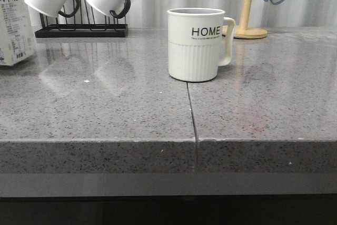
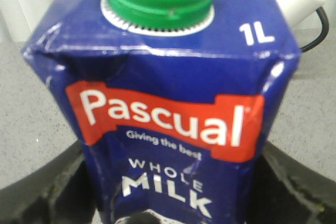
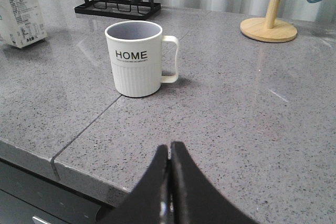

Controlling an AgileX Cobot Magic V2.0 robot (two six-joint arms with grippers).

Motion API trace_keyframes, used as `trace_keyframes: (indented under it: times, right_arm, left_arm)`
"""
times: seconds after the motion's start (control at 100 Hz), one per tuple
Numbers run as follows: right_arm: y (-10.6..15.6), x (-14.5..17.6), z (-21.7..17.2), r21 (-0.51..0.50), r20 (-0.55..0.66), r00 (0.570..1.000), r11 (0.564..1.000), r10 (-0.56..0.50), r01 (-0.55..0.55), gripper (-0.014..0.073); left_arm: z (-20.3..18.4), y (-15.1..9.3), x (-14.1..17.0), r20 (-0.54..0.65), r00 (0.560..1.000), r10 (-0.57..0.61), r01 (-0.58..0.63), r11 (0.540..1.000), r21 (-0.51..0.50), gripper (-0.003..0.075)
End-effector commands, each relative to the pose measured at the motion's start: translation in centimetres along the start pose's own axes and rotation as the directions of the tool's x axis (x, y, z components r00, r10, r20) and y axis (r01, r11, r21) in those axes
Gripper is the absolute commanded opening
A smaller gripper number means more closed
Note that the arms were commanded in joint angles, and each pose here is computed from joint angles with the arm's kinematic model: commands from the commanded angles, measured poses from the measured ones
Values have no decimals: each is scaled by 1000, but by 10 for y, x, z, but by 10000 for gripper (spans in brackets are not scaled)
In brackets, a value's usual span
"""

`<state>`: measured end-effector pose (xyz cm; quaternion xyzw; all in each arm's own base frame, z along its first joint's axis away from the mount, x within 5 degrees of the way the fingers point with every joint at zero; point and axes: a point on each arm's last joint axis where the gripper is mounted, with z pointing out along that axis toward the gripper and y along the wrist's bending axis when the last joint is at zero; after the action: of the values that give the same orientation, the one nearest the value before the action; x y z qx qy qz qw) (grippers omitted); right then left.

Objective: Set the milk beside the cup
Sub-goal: 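Lift the carton and lower it beside the HOME mug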

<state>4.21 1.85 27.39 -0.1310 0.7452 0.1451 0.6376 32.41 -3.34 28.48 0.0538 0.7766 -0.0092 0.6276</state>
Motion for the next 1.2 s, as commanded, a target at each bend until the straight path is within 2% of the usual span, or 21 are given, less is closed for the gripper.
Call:
trace_keyframes:
  times: [0.0, 0.17, 0.33, 0.65, 0.78, 0.97, 1.19]
  right_arm:
    - [0, -15, -2, -1, 88, 996, 1000, -10, 10, -65]
    - [0, -15, -2, -1, 88, 996, 1000, -10, 10, -65]
    - [0, -15, -2, -1, 88, 996, 1000, -10, 10, -65]
    - [0, -15, -2, -1, 88, 996, 1000, -10, 10, -65]
    - [0, -15, -2, -1, 88, 996, 1000, -10, 10, -65]
    - [0, -15, -2, -1, 88, 996, 1000, -10, 10, -65]
    - [0, -15, -2, -1, 88, 996, 1000, -10, 10, -65]
  left_arm:
    - [-18, 1, -40, 190, 982, -16, 18, 1000, -9, 251]
    - [-40, -16, -59, 257, 966, -21, 8, 999, 50, 251]
    - [-50, -45, -65, 279, 960, -29, -14, 989, 150, 251]
    - [-43, -114, -49, 282, 958, -40, -61, 938, 340, 251]
    - [-38, -135, -38, 252, 964, -87, -16, 924, 381, 251]
    - [-40, -160, -28, 240, 965, -102, -14, 898, 439, 251]
    - [-37, -173, -18, 229, 969, -94, -23, 887, 462, 251]
